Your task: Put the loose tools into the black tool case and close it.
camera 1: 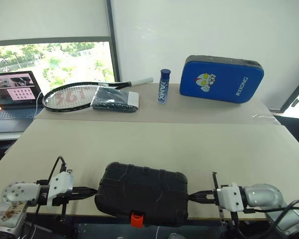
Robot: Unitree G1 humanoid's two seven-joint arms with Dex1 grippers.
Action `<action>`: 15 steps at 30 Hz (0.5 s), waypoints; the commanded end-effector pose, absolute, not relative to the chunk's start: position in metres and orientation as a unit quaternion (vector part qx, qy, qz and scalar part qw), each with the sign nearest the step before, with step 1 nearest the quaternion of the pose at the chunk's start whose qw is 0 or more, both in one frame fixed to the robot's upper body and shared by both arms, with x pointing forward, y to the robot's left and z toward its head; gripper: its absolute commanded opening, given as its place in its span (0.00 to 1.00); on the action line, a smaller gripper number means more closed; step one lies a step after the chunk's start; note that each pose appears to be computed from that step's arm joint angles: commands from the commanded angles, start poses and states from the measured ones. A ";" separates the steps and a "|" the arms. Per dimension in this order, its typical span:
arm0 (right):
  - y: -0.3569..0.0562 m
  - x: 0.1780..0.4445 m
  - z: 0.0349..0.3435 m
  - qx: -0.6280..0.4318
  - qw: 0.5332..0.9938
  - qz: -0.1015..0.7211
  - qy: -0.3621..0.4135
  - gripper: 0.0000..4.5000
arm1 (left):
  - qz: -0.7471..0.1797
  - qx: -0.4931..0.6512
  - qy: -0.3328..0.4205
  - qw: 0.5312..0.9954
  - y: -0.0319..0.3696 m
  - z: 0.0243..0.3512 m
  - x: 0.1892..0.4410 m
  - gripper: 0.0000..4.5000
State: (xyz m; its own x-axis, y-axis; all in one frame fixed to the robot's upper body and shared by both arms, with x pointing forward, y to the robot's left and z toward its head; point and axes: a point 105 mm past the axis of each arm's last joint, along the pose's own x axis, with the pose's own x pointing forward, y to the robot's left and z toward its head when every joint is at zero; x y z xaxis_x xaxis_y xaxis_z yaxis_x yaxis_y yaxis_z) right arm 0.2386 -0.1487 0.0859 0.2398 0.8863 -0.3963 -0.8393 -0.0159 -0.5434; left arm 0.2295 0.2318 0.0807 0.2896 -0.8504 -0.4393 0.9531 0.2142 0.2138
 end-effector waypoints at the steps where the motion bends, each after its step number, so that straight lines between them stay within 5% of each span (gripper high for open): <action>1: -0.141 0.259 0.105 -0.361 0.725 0.583 -0.060 0.00 | -0.594 0.213 0.103 0.769 0.214 0.087 0.230 0.02; 15: -0.152 0.356 0.126 -0.371 0.816 0.443 -0.018 0.00 | -0.562 0.159 0.068 0.809 0.161 0.082 0.241 0.02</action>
State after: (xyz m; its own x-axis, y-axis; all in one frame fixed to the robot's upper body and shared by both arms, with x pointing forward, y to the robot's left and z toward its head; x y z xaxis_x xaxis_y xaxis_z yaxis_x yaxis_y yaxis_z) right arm 0.3471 -0.1587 0.1109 0.5848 0.7315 -0.3506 -0.7492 0.3214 -0.5791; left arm 0.2385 0.1779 0.0666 0.3737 -0.8634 -0.3391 0.9274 0.3540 0.1207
